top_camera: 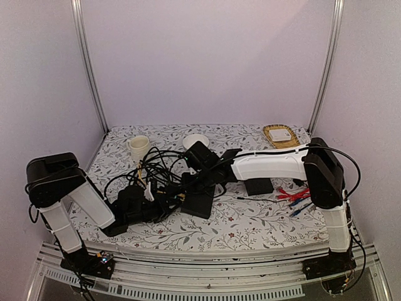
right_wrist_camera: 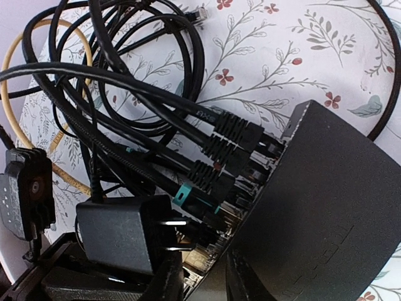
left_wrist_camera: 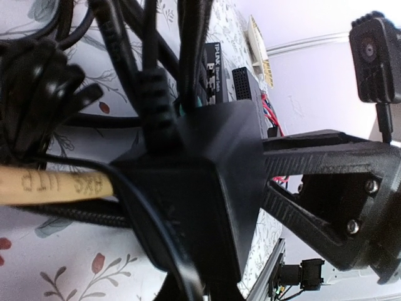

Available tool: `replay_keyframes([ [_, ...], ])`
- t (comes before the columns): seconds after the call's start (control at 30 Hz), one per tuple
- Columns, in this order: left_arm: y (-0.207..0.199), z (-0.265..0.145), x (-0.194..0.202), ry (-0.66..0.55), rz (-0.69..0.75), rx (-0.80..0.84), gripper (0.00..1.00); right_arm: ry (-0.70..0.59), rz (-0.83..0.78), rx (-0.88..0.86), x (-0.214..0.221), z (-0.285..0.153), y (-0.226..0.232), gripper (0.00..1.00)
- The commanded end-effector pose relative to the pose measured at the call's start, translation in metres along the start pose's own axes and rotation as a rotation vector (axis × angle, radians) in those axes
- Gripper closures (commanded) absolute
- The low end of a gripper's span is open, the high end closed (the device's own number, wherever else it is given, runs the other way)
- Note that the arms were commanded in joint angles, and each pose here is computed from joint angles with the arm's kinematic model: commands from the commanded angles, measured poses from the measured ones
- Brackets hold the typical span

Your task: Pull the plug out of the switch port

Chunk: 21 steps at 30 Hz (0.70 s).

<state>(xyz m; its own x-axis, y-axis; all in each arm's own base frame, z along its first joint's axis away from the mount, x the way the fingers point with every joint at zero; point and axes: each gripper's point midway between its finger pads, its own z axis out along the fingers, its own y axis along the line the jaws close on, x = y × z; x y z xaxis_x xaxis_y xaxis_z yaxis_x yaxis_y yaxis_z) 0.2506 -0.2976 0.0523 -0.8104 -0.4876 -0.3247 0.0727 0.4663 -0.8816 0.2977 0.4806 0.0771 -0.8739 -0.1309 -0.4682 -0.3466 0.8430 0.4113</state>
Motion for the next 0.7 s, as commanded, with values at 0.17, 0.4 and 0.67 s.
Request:
replay_keyframes([
  [0.17, -0.001, -0.004, -0.003, -0.012, 0.014, 0.027, 1.0, -0.017, -0.048, 0.081, -0.014, 0.002, -0.008, 0.68],
  [0.4, -0.007, -0.003, -0.004, -0.01, 0.032, 0.044, 1.0, 0.017, -0.08, 0.145, -0.009, 0.011, -0.02, 0.68],
  [0.67, -0.008, -0.006, -0.004, -0.008, 0.05, 0.041, 1.0, -0.009, -0.114, 0.224, -0.013, 0.009, -0.034, 0.68],
])
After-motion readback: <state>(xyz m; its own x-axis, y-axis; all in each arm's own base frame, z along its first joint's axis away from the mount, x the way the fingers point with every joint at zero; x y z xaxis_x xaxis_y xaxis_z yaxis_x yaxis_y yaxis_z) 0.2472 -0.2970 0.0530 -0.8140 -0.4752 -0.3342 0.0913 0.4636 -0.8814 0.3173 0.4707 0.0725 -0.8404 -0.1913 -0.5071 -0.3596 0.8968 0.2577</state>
